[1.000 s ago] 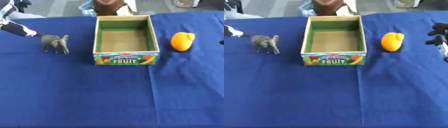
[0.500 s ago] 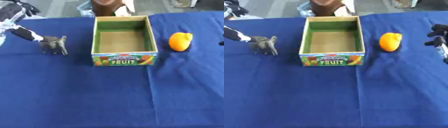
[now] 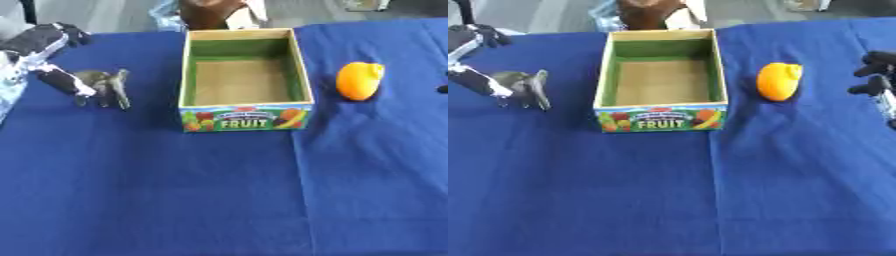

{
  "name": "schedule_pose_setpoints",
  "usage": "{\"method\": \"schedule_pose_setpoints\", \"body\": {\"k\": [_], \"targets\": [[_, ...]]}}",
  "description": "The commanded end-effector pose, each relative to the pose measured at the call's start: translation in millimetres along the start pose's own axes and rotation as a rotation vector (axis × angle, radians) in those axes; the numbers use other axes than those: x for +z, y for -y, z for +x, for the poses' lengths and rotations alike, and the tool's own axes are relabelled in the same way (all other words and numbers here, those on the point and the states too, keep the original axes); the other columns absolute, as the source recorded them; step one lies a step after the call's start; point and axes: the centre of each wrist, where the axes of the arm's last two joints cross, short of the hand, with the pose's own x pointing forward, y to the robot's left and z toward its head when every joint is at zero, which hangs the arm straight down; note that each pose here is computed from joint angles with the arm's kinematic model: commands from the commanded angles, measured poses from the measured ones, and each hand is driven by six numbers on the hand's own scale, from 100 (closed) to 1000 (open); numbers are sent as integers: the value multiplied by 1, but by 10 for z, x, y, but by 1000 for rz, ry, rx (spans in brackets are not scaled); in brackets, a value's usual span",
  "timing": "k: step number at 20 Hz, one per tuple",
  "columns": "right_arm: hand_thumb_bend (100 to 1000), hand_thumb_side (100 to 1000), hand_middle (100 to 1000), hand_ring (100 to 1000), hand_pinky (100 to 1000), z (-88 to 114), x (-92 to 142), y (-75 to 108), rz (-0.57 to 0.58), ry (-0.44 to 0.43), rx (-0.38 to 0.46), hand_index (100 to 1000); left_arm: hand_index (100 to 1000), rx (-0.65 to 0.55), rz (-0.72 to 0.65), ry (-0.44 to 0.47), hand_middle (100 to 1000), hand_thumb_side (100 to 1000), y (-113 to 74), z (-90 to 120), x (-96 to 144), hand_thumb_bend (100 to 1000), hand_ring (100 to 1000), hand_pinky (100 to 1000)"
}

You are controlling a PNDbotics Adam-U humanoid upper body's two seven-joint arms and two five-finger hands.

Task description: Pick up objects on the table and place them in the box.

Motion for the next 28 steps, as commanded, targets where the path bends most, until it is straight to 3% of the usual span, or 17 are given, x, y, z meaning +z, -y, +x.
{"method": "schedule_pose_setpoints", "body": {"k": [1, 5, 7, 8, 9, 13, 17, 19, 23, 28], "targets": [[100, 357, 654, 1000, 698, 110, -76, 67, 10, 35, 26, 876, 826, -10, 24, -21, 717, 348, -88, -72, -13, 862, 739, 748], [100, 360, 654, 1000, 698, 109, -80, 62, 11, 36, 25, 876, 815, 0, -12, -11, 672, 364, 0, -64, -26, 852, 708, 735], [100, 360, 654, 1000, 698, 110, -79, 64, 10, 36, 25, 876, 789, 3, -38, -2, 597, 365, 25, -57, -26, 849, 615, 697], [100, 360, 654, 1000, 698, 110, -78, 66, 9, 36, 25, 876, 776, 5, -50, -1, 565, 368, 30, -57, -25, 817, 574, 680], [100, 361, 654, 1000, 698, 111, -77, 67, 8, 35, 25, 875, 727, 7, -57, -1, 486, 371, 25, -57, -23, 711, 494, 641], [100, 365, 654, 1000, 698, 111, -76, 65, 8, 34, 24, 875, 634, 11, -49, -15, 341, 331, -12, -43, -19, 460, 370, 591], [100, 363, 654, 1000, 699, 115, -77, 66, 8, 34, 24, 874, 548, 14, -22, -26, 221, 294, -38, -16, -15, 350, 263, 549], [100, 363, 654, 1000, 698, 117, -76, 71, 8, 34, 25, 874, 537, 19, -6, -24, 206, 292, -71, -2, -12, 341, 250, 544], [100, 363, 654, 1000, 699, 120, -73, 78, 7, 33, 26, 874, 531, 7, 41, 8, 197, 290, -288, 67, 0, 341, 242, 542], [100, 360, 654, 1000, 699, 114, -54, 88, 10, 27, 30, 874, 531, 4, 158, 88, 196, 278, -716, 283, 13, 345, 239, 541]]}}
